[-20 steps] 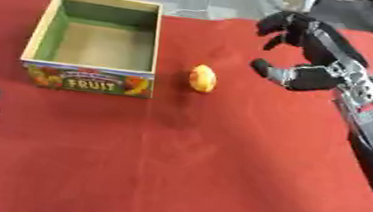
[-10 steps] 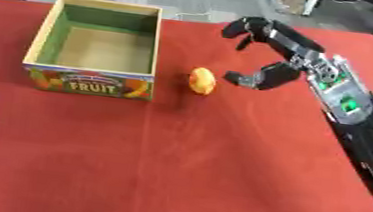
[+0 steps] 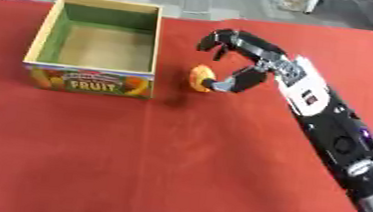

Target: Pick up objects on the table and place them in the box.

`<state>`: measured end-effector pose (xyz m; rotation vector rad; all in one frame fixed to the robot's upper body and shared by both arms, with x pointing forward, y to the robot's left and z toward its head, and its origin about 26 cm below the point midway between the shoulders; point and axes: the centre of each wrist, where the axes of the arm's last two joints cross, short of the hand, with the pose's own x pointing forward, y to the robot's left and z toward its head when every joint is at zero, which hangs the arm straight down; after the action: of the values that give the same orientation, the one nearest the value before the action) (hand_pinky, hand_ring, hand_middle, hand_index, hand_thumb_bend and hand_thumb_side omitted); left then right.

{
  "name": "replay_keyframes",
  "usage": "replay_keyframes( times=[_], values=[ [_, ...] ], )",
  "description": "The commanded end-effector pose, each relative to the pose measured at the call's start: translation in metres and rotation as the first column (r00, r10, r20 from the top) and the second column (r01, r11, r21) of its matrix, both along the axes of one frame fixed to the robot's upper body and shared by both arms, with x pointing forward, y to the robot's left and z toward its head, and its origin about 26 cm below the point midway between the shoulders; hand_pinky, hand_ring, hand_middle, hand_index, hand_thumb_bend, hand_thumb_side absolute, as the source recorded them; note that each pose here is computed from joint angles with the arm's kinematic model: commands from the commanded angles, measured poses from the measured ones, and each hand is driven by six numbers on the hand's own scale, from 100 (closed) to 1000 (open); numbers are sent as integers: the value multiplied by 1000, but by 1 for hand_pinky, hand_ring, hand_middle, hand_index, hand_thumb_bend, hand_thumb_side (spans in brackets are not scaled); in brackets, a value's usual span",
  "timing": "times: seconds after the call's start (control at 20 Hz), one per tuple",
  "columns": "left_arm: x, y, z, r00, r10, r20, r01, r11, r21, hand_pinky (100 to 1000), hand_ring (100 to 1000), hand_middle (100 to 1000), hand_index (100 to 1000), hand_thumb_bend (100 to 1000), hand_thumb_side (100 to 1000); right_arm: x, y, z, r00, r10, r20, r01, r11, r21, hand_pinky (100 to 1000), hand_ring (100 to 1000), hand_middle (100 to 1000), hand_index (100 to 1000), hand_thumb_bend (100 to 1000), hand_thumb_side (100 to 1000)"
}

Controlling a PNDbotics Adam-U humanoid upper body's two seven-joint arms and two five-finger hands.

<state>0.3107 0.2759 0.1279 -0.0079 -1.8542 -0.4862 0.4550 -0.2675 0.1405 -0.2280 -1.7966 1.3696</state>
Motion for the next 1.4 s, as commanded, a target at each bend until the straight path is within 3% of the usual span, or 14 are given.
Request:
replay_keyframes(
  times=[0.05, 0.35, 0.4, 0.65, 1.1, 1.4],
  values=[
    [1, -1, 5, 1000, -16, 16, 16, 1000, 3, 483, 489, 506, 501, 386, 340, 7, -1, 1, 1000, -26, 8, 26, 1000, -12, 671, 820, 779, 804, 401, 180],
    [1, -2, 5, 1000, -21, 16, 21, 1000, 2, 483, 489, 506, 501, 386, 340, 10, 0, -12, 999, -47, -11, 46, 999, -22, 674, 820, 776, 802, 402, 181],
    [1, -2, 5, 1000, -22, 16, 22, 1000, 2, 483, 489, 506, 501, 386, 340, 11, 1, -12, 999, -50, -10, 49, 998, -29, 735, 852, 782, 803, 406, 182],
    [1, -2, 4, 1000, -23, 14, 23, 1000, 2, 483, 489, 506, 501, 386, 340, 13, 1, -12, 996, -81, 42, 83, 995, -52, 792, 884, 791, 806, 412, 184],
    [1, -2, 4, 1000, -22, 14, 22, 1000, 3, 482, 488, 505, 501, 388, 339, 16, -5, -6, 976, -165, 140, 172, 984, -41, 777, 867, 776, 803, 413, 185],
    [1, -3, 4, 1000, -22, 12, 22, 1000, 3, 482, 488, 505, 501, 388, 339, 18, -8, -9, 974, -183, 133, 195, 978, -80, 777, 863, 777, 806, 409, 187]
  ],
)
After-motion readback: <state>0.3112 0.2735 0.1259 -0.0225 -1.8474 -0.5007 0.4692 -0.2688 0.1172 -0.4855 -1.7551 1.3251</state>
